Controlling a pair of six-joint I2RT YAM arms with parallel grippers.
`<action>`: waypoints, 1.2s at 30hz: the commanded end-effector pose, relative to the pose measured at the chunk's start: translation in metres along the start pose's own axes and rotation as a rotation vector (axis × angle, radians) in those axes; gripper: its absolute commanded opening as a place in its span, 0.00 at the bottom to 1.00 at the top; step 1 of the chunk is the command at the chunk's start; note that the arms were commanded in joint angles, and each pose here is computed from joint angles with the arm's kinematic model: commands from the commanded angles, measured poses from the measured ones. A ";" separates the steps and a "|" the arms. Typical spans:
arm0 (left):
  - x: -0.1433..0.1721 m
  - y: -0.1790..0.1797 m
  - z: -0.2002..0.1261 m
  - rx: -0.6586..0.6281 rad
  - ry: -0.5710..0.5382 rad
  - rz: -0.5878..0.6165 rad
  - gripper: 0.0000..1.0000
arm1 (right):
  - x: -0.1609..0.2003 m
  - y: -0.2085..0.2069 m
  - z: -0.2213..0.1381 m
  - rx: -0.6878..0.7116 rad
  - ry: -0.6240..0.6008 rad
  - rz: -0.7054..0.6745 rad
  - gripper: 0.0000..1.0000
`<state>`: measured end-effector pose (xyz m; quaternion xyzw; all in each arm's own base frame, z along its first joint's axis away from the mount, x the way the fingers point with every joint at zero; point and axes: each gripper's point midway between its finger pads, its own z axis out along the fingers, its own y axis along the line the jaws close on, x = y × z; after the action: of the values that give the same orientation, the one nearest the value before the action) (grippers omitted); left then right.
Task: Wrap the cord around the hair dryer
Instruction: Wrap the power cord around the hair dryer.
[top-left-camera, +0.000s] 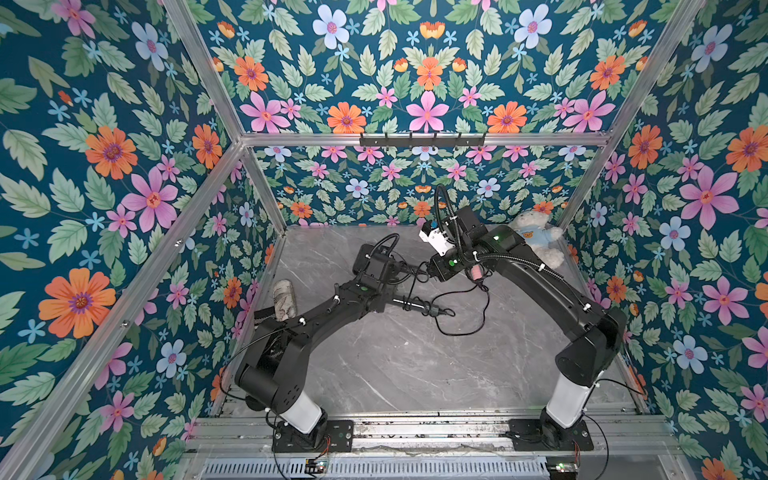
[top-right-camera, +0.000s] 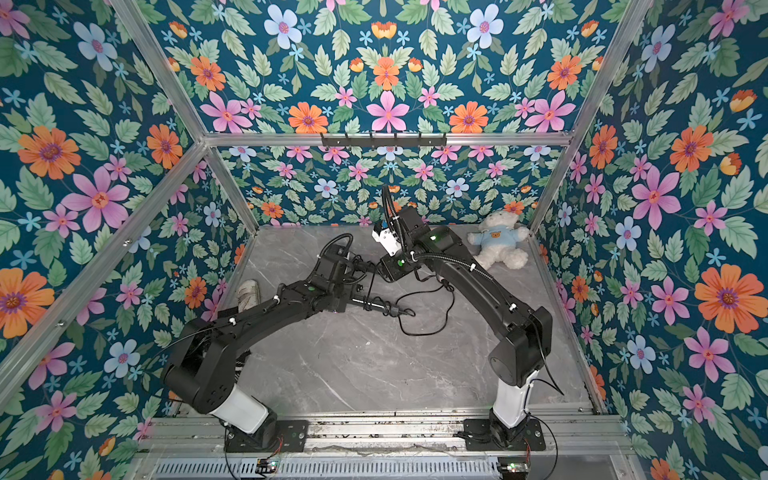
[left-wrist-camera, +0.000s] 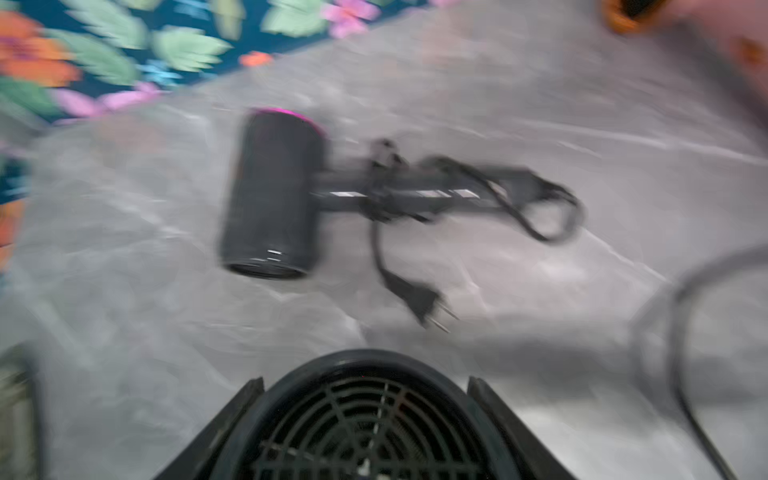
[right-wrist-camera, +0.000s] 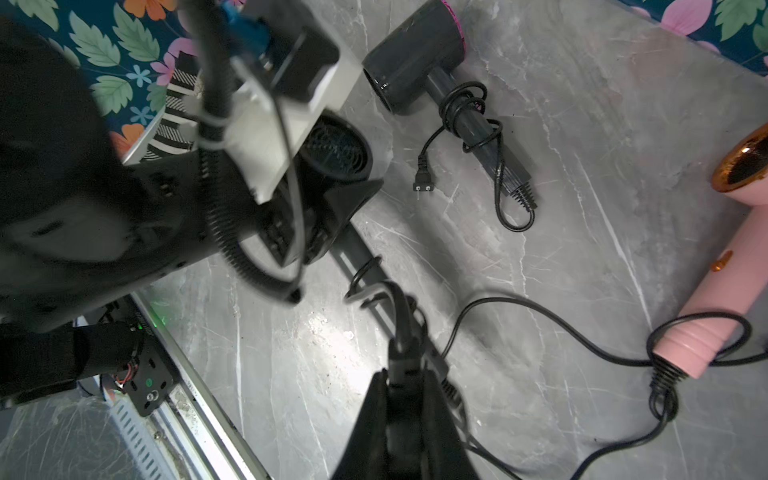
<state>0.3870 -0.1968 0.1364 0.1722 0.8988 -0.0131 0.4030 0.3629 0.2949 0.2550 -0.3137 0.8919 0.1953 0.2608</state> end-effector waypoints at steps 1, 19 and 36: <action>0.009 -0.055 -0.025 0.355 -0.004 0.135 0.00 | -0.006 -0.013 0.005 -0.003 -0.019 -0.048 0.00; -0.086 -0.052 -0.119 0.750 -0.509 -0.358 0.00 | 0.032 -0.061 0.058 -0.099 -0.075 0.131 0.00; -0.067 0.019 -0.050 0.412 -0.512 -1.040 0.00 | 0.048 -0.049 0.083 -0.344 -0.268 0.416 0.00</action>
<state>0.3887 -0.2066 0.1948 -0.1500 0.7691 -0.4073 0.4691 0.3812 0.2730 0.1360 -0.1570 0.8697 0.3984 0.2456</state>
